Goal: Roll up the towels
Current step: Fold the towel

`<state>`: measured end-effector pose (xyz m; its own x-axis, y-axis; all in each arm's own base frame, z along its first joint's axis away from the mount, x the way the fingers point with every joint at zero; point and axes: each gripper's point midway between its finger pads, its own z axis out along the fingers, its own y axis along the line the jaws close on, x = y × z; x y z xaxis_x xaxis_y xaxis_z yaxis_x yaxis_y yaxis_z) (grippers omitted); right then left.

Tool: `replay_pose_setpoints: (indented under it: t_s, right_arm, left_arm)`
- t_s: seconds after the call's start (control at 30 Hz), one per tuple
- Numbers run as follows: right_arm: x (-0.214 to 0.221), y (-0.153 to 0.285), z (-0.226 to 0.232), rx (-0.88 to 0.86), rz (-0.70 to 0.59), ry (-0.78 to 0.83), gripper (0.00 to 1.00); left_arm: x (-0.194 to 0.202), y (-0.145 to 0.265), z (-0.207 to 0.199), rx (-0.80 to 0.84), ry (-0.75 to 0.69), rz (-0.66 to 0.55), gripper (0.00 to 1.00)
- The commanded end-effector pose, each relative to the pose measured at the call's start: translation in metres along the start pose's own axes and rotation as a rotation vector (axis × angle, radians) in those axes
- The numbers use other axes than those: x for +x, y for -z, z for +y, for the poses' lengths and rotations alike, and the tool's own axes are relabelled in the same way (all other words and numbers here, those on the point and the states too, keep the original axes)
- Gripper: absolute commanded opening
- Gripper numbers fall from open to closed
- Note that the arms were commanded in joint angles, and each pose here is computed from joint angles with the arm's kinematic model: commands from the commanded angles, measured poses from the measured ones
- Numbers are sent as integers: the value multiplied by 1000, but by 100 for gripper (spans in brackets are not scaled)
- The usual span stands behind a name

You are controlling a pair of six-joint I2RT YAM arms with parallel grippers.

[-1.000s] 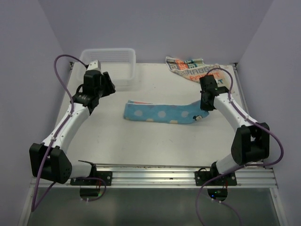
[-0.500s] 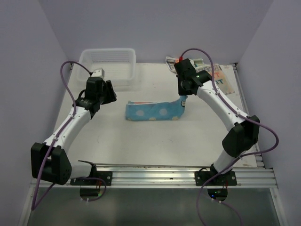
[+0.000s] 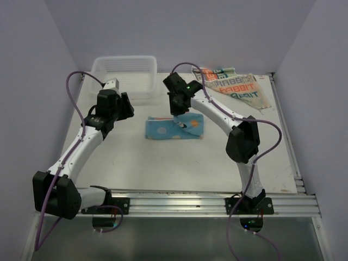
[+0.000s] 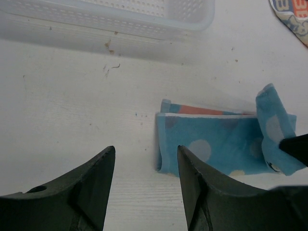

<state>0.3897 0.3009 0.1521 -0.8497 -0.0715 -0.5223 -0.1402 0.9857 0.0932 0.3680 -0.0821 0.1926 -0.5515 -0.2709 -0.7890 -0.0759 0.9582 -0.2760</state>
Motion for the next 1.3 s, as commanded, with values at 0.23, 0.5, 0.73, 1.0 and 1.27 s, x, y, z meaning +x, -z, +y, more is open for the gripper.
replay_pose_setpoints:
  t_s: [0.23, 0.5, 0.73, 1.0, 1.27]
  right_arm:
    - [-8, 0, 55, -124, 4, -51, 0]
    - [-14, 4, 68, -153, -17, -68, 0]
    - [-7, -5, 82, -197, 3, -84, 0]
    - [-8, -8, 102, -271, -4, -94, 0]
    - [19, -53, 125, -351, 89, -120, 0]
  left_arm:
    - [-9, 6, -8, 44, -14, -39, 59]
    - [-7, 6, -9, 57, -13, -34, 59]
    - [-6, 6, -10, 62, -11, -30, 59]
    - [-4, 5, -11, 69, -9, -22, 59]
    - [-2, 4, -12, 74, -8, -18, 59]
